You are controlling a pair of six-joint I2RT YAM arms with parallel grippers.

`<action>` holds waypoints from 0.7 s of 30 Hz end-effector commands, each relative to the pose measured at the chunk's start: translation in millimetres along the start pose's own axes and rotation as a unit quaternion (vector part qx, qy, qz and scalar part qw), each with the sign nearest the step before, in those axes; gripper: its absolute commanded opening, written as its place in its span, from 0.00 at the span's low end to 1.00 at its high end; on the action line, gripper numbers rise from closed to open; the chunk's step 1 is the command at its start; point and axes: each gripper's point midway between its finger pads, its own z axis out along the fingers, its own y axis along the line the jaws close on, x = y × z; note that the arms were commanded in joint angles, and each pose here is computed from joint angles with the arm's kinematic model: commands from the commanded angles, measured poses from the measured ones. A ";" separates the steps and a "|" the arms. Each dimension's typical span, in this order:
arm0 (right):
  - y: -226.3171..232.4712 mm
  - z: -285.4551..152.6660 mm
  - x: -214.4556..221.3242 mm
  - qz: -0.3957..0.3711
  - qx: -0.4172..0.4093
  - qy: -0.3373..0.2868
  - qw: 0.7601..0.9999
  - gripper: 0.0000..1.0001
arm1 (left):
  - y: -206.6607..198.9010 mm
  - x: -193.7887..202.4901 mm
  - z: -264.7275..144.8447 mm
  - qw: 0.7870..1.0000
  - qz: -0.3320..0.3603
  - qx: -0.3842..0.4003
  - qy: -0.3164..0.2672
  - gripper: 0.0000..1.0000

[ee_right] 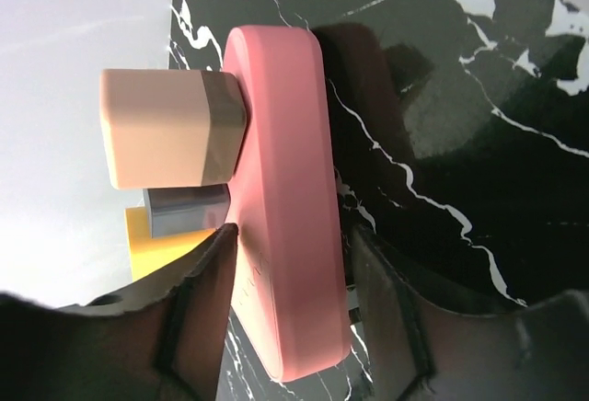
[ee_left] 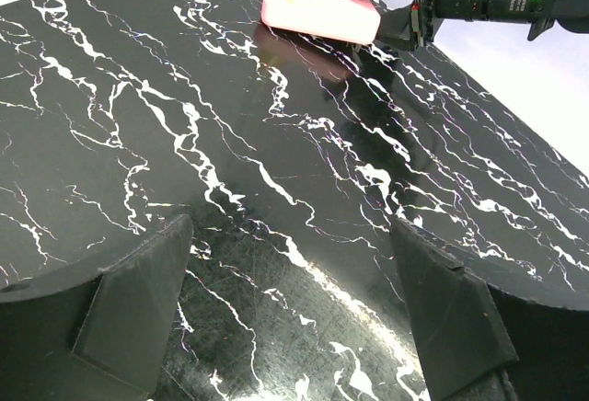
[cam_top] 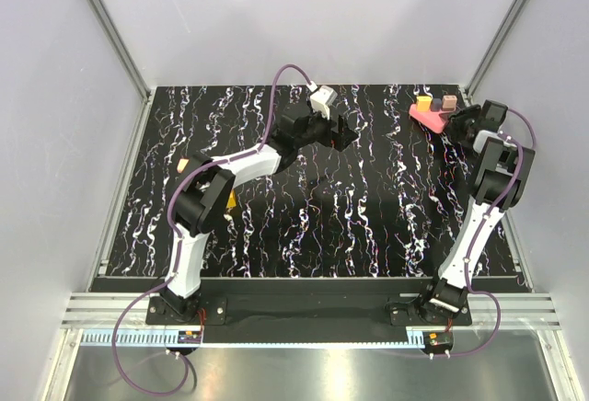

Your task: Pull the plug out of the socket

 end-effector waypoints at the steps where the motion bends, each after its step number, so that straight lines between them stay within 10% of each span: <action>1: 5.6 3.9 -1.1 0.017 -0.007 0.008 1.000 0.50 | -1.2 -33.0 0.6 0.998 0.032 -0.002 -0.053 0.93; 10: 7.8 -17.3 12.7 0.014 -0.016 0.018 1.000 0.23 | -4.0 -30.5 3.8 0.998 0.027 0.008 -0.053 0.93; 21: -13.6 -89.3 56.2 -0.017 0.010 0.027 0.999 0.20 | -14.9 -21.7 15.5 0.998 0.012 0.045 -0.031 0.95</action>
